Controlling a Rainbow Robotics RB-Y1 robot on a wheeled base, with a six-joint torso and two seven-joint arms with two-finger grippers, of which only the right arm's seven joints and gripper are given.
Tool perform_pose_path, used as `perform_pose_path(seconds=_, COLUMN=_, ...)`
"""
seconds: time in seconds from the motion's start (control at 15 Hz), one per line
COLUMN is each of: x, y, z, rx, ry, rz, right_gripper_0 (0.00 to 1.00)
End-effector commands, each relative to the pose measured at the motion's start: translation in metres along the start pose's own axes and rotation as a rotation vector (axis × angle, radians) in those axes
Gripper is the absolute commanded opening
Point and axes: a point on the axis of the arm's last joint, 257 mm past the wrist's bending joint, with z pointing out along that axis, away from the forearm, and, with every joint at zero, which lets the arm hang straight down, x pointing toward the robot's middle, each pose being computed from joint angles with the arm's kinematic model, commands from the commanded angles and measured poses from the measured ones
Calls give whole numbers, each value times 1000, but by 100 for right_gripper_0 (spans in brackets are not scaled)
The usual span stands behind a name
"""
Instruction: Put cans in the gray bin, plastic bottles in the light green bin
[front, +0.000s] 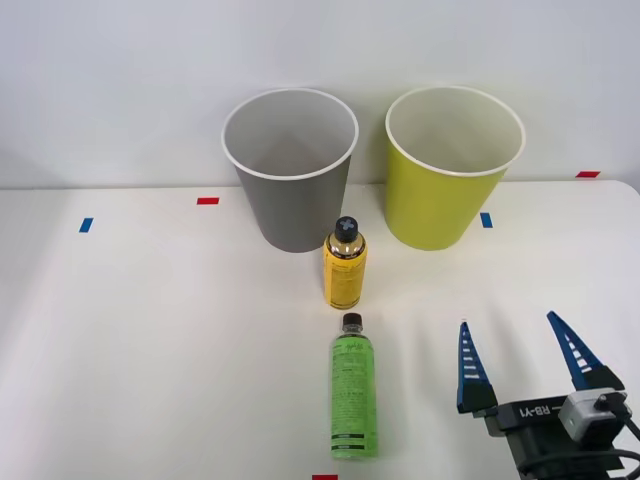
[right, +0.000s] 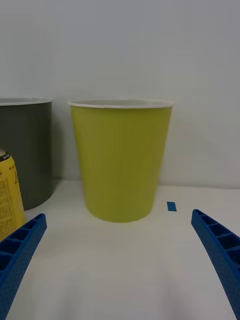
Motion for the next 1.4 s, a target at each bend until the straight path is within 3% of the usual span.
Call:
perform_pose_path(seconds=0.07, x=11, y=-8, z=-1, rx=46, ry=40, rz=6, right_gripper_0=100)
perform_pose_path(seconds=0.67, x=35, y=1, z=-29, rx=24, ry=-54, rz=155, right_gripper_0=100)
perform_pose_path(seconds=0.87, x=45, y=11, z=-49, rx=-5, ry=-69, rz=88, right_gripper_0=100)
perform_pose_path(seconds=1.0, x=55, y=12, z=-63, rx=-5, ry=-32, rz=-17, right_gripper_0=100)
perform_pose_path(seconds=1.13, x=63, y=14, z=-79, rx=5, ry=8, rz=-57, right_gripper_0=100)
perform_pose_path(seconds=1.4, x=74, y=23, z=-105, rx=5, ry=71, rz=-15, right_gripper_0=100)
